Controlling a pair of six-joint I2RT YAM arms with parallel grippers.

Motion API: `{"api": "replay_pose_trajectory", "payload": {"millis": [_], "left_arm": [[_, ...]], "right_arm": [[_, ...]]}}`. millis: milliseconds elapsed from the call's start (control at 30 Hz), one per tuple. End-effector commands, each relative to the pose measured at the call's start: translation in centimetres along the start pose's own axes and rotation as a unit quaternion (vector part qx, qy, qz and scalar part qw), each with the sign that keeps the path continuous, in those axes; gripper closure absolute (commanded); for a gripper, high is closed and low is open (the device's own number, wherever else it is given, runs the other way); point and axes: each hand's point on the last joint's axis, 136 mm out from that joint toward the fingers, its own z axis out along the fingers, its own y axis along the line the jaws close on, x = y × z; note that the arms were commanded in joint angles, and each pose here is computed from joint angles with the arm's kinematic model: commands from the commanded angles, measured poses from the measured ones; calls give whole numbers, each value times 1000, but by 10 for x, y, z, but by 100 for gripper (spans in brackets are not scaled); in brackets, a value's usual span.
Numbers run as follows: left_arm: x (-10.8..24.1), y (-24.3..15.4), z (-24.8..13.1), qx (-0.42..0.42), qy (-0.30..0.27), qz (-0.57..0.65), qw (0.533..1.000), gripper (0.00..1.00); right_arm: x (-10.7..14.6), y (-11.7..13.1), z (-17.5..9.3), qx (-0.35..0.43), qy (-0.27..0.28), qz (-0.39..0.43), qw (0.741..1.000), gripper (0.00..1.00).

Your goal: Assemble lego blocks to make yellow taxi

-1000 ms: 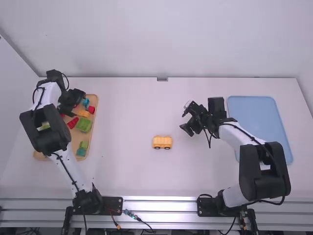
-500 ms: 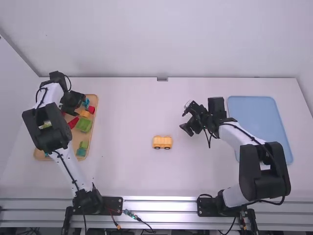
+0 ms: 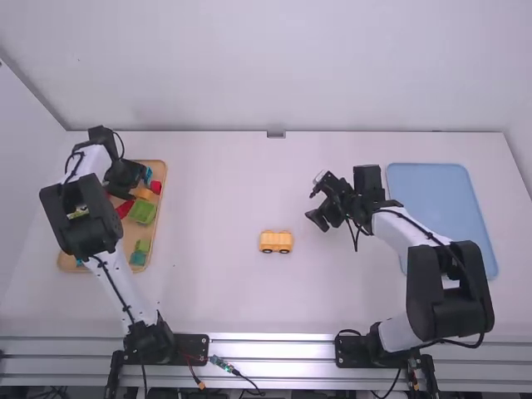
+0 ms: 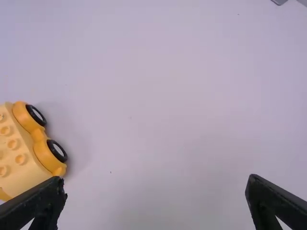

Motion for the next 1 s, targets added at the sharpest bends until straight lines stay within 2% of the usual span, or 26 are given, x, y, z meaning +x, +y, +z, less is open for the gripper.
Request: {"api": "replay_pose_trajectory", "payload": {"millis": [0,167,300,533,567,633,733,967], "left_arm": [[8,7,9,-17,6,0,1000,32],[8,13,15,-24,0,0,1000,33],[7,11,16,-19,-1,0,1000,39],[1,6,14,-8,-11,-4,1000,30],[0,8,13,-11,-9,-6,1000,31],[3,10,12,-19,-5,-5,1000,39],[6,19,12,-38,-2,-7,999,43],[4,25,11,-53,-10,-6,999,41]], "right_arm": [[-17,-10,-10,23,-13,-10,1000,1],[-14,-12,-10,30,-5,-7,1000,1],[-15,-13,-10,31,-8,3,999,1],[-15,-13,-10,31,-8,3,999,1],[-15,-13,-10,31,-8,3,999,1],[-15,-13,-10,31,-8,3,999,1],[-15,-13,-10,31,-8,3,999,1],[-15,-13,-10,31,-8,3,999,1]]}}
